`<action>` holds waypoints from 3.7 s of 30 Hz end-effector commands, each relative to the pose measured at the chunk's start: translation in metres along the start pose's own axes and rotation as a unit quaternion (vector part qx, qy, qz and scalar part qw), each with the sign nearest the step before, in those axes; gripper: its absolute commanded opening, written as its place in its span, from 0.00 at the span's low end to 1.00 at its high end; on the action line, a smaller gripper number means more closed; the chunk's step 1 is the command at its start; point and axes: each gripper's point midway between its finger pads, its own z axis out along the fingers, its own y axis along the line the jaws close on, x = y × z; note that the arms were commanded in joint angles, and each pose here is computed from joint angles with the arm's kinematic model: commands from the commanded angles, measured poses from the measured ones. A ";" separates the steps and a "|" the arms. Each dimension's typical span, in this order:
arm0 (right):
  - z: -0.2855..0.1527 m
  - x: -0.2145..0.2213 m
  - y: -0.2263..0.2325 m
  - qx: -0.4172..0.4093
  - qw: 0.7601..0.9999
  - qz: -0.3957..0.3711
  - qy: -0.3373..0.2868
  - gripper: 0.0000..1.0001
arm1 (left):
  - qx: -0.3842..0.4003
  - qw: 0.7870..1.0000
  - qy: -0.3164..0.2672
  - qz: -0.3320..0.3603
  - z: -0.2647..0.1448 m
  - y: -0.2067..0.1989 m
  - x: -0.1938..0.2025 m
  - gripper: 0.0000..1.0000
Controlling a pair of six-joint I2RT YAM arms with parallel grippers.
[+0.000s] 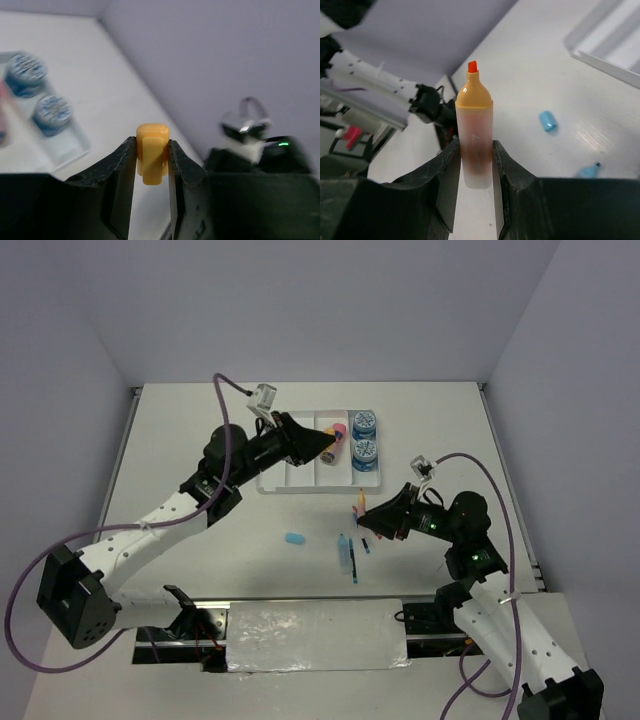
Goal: Sort the stationery into containers
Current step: Close the pen cap on the pen.
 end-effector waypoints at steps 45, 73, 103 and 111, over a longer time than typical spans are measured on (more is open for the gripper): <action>0.040 -0.047 0.084 -0.130 0.983 -0.121 -0.055 0.00 | 0.336 0.939 -0.067 -0.027 -0.059 -0.094 -0.009 0.00; 0.049 -0.091 0.103 -0.154 0.978 -0.110 -0.088 0.00 | 0.348 0.935 -0.063 -0.023 -0.074 -0.091 0.003 0.01; 0.054 -0.115 0.127 -0.159 0.967 -0.190 -0.055 0.00 | 0.331 0.941 -0.046 0.051 -0.080 -0.108 -0.012 0.64; 0.062 -0.105 0.119 -0.146 0.973 -0.173 -0.037 0.00 | 0.325 0.941 -0.060 0.072 -0.078 -0.110 -0.020 0.64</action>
